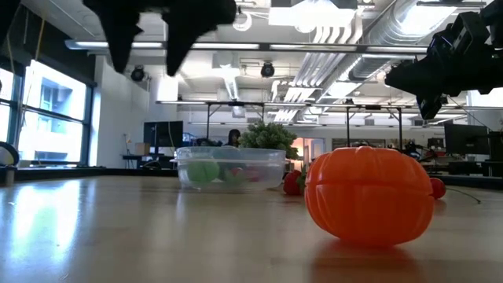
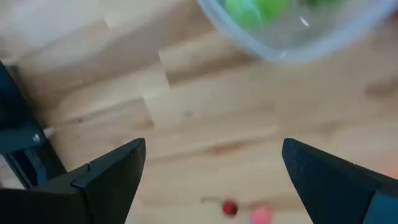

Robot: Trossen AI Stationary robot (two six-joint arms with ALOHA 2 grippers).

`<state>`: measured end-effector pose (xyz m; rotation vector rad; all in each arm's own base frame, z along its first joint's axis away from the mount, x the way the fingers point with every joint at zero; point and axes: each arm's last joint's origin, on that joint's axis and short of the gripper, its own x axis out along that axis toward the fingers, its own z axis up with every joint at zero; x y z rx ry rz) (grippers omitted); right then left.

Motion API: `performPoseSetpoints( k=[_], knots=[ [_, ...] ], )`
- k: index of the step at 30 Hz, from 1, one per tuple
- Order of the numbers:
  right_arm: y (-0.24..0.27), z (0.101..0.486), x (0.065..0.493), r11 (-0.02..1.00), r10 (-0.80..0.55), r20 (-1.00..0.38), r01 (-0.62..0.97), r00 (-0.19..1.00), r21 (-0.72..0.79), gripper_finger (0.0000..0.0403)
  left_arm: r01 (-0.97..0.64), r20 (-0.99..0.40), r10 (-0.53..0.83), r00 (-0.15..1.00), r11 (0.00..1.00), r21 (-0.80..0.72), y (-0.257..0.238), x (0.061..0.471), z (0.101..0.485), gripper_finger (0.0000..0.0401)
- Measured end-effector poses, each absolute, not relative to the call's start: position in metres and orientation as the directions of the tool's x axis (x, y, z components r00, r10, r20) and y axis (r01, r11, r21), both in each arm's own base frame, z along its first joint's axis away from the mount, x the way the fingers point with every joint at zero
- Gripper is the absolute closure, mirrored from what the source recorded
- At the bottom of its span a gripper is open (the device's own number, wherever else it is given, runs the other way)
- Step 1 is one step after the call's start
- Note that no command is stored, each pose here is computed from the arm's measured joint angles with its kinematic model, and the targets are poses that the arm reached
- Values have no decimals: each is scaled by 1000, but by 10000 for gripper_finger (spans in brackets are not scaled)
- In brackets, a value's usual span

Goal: Pick and placing Produce into tupperware
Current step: Put the red cherry into the transparent bin

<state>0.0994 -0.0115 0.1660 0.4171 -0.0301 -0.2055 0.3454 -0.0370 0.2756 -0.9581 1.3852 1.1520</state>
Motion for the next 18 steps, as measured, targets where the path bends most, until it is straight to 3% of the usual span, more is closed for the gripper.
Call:
performPoseSetpoints(
  k=[4, 14, 18],
  knots=[
    [-11, 166, 99, 894, -205, -13, 192, 979, 405, 373, -970, -989, 65, -130, 201, 140, -73, 331, 278, 36],
    [-11, 166, 99, 894, -204, -13, 192, 979, 405, 373, -999, -990, 144, -1, -37, -4, -167, 298, 259, 36],
    [-11, 166, 99, 894, -204, -13, 192, 979, 405, 373, -953, -992, 127, 29, -297, -66, -189, 288, 245, 36]
  ],
)
